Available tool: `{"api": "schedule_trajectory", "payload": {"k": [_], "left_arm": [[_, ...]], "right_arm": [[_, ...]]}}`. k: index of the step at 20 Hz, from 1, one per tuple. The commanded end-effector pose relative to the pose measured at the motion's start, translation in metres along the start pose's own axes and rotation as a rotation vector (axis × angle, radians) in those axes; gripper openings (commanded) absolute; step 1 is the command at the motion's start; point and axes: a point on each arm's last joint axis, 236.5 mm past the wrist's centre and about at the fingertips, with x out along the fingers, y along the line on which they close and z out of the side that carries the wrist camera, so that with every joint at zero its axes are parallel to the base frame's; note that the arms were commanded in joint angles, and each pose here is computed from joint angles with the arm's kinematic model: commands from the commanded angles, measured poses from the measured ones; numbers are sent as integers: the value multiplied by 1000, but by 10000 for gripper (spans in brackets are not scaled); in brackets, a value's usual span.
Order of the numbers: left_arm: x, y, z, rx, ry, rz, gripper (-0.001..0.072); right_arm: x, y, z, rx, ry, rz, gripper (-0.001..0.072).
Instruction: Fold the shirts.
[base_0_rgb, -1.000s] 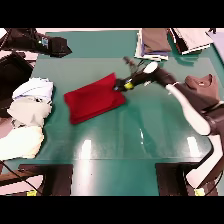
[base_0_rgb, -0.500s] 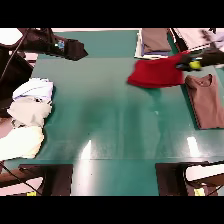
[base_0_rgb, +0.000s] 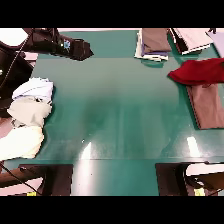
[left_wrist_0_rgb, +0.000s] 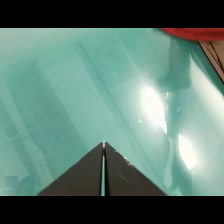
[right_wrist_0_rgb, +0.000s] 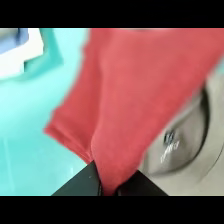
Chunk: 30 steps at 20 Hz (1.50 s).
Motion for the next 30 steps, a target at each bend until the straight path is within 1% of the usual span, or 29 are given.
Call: {"api": "schedule_trajectory", "payload": {"k": [1,4,6,10,14,18,21,25,26,27,28,29,30], "left_arm": [[0,-1,0,-4,1,-2,25],[0,-1,0,-4,2,-2,25],[0,-1,-1,-4,4,-2,25],[0,-1,-5,-2,20,-3,25],[0,-1,-9,1,39,-3,25],[0,-1,-10,4,44,-2,25],[0,-1,-11,11,46,-2,25],[0,-1,-11,36,46,-3,25],[0,-1,-11,36,46,-3,25],[0,-1,-11,36,46,-3,25],[0,-1,-11,36,46,-3,25],[0,-1,-11,36,45,-3,25],[0,-1,-11,36,45,-3,25]], "right_arm": [[-27,13,49,-18,-152,19,19],[-54,31,76,-60,-220,34,19],[-65,40,81,-76,-224,44,19],[-69,45,66,-92,-154,52,19],[-82,47,52,-90,-138,48,19],[-95,24,7,-35,-43,8,19],[-108,-23,-44,-22,82,-144,20],[-115,-68,-112,59,205,-244,29],[-115,-79,-130,75,245,-268,114],[-117,-90,-147,91,276,-297,301],[-118,-100,-159,101,299,-326,455],[-121,-108,-168,112,315,-348,569],[-125,-115,-172,129,318,-360,624]]}}
